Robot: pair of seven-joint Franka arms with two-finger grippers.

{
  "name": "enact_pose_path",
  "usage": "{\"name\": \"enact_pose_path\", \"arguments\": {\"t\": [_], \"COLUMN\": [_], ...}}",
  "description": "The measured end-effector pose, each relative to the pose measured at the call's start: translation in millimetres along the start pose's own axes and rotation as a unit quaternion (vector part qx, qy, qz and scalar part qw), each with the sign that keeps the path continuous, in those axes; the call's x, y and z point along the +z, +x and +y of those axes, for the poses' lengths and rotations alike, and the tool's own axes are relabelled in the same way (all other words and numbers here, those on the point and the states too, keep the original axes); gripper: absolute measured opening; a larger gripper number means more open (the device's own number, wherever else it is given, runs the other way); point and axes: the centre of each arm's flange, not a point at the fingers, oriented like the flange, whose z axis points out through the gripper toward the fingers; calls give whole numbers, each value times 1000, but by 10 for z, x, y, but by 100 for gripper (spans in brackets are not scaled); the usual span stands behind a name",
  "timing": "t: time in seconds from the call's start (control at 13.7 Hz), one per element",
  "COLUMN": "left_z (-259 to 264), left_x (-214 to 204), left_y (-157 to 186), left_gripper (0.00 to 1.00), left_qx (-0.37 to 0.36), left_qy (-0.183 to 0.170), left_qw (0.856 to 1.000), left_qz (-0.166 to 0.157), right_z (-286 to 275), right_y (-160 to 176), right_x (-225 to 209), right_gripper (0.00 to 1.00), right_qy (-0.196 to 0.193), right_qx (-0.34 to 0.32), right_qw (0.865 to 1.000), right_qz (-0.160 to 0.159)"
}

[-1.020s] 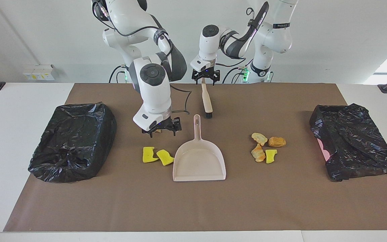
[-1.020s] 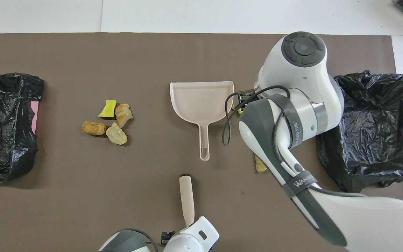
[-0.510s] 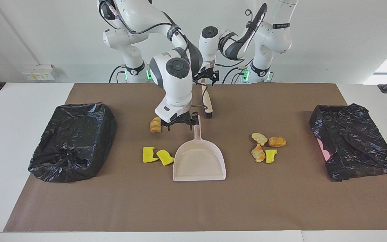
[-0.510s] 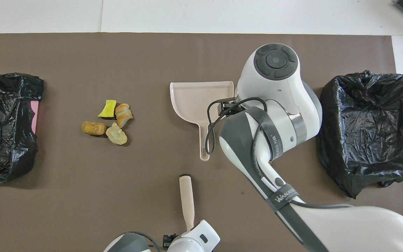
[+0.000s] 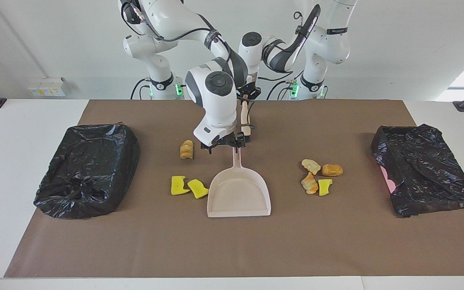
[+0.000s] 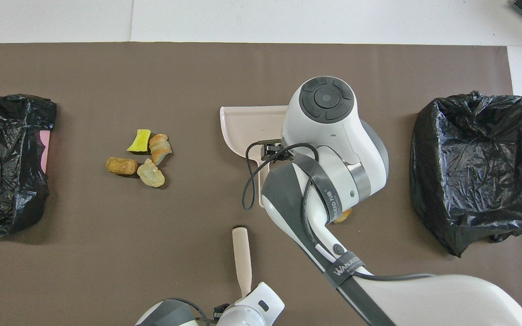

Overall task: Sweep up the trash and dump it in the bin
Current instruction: 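Grasp the dustpan handle with the right gripper while the left gripper grasps the brush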

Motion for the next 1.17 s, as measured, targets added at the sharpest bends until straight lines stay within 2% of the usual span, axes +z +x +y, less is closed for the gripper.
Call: {"name": "enact_pose_path", "arguments": {"t": [0.15,0.36,0.66,0.73,0.95,1.09,1.17], "left_z": [-43,-225,-574,-666,-1078,-1415,-1600], "left_x": [-28,-180,-486,-551,-815,-1019,-1122], "left_y": [51,208,368,396,585,773,911], "left_gripper": [26,26,26,26,26,26,26], "left_qx": [-6,1,11,14,19,17,13], "left_qy": [10,40,50,52,42,28,17], "left_qw": [1000,998,996,996,996,996,997], "left_qz": [-10,-43,-67,-72,-82,-79,-72], "right_z": [-195,-206,-195,-205,-235,-256,-277], "right_y": [-48,-45,-68,-77,-98,-122,-138], "right_x": [314,619,669,664,612,580,572], "right_gripper": [100,100,100,96,92,74,60], "right_qy": [2,-1,-4,-4,-5,-5,-5], "right_qx": [5,7,7,6,3,0,-1], "right_qw": [1000,1000,1000,1000,1000,1000,1000], "right_qz": [3,-1,-6,-6,-6,-7,-6]}}
